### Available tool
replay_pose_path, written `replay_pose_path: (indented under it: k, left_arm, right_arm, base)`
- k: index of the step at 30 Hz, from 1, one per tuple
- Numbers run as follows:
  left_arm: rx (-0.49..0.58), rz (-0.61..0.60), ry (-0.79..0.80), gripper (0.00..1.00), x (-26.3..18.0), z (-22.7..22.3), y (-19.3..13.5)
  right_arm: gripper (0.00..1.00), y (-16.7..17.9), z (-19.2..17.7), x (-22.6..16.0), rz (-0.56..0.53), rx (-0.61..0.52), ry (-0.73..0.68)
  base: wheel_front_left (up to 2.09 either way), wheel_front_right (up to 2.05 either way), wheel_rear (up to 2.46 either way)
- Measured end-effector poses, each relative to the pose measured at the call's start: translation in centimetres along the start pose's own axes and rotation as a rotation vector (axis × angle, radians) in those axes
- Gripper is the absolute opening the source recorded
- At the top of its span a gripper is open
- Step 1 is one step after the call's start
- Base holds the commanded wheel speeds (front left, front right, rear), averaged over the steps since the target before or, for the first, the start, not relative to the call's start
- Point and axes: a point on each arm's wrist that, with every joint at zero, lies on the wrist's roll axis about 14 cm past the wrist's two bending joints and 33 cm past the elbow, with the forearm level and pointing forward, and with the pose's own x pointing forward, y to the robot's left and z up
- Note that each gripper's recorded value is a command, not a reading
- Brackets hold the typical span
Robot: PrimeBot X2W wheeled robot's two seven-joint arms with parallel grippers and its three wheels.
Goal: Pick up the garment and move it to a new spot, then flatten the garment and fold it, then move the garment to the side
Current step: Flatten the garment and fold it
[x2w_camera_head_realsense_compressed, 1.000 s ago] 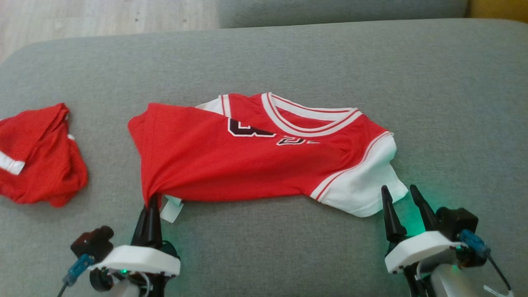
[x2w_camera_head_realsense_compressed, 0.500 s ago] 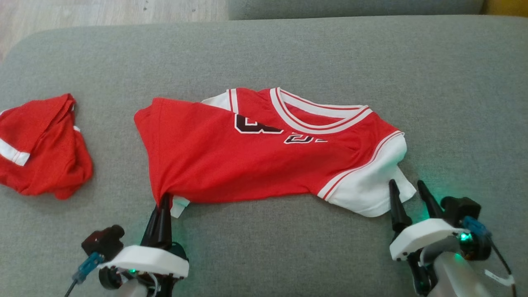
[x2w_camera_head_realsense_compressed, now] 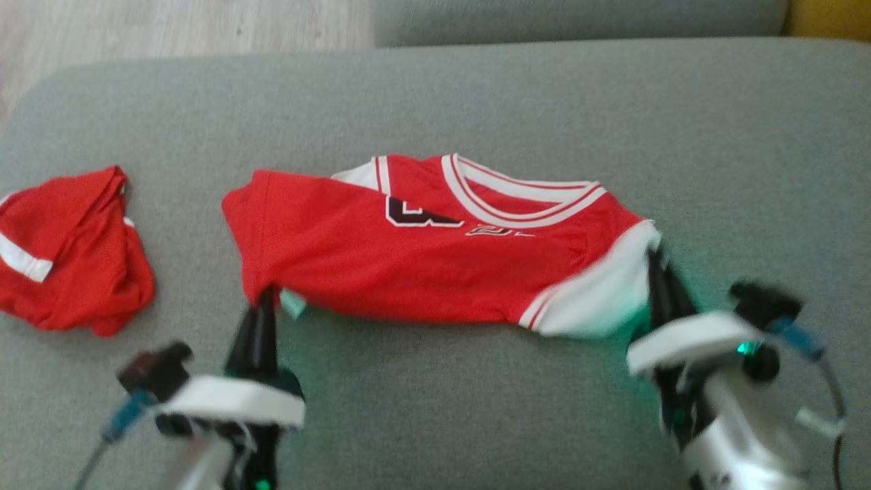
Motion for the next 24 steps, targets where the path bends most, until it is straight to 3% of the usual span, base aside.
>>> replay_pose_path:
  k: [6,10,14,19,24]
  left_arm:
    - [0.174,-0.205,-0.215,0.00,2.1,10.0,-5.2]
    - [0.285,-0.334,-0.354,0.00,2.1,16.6,-9.5]
    - [0.350,-0.429,-0.420,0.00,2.1,20.7,-13.1]
    - [0.381,-0.503,-0.466,0.00,2.6,24.4,-16.9]
    - [0.396,-0.473,-0.444,0.00,5.3,25.3,-16.5]
  right_arm:
    - [0.00,3.8,14.8,0.1,0.120,0.116,-0.420]
    - [0.00,6.3,24.4,-2.6,0.236,0.124,-0.653]
    - [0.00,8.2,31.8,-6.1,0.327,0.099,-0.809]
    - [0.00,9.4,36.6,-7.7,0.363,0.042,-0.877]
    - [0.00,9.7,37.5,-4.6,0.328,-0.003,-0.833]
  base:
    - [0.00,0.00,0.00]
    - [0.00,0.00,0.00]
    - [0.00,0.00,0.00]
    - [0.00,0.00,0.00]
    - [0.00,0.00,0.00]
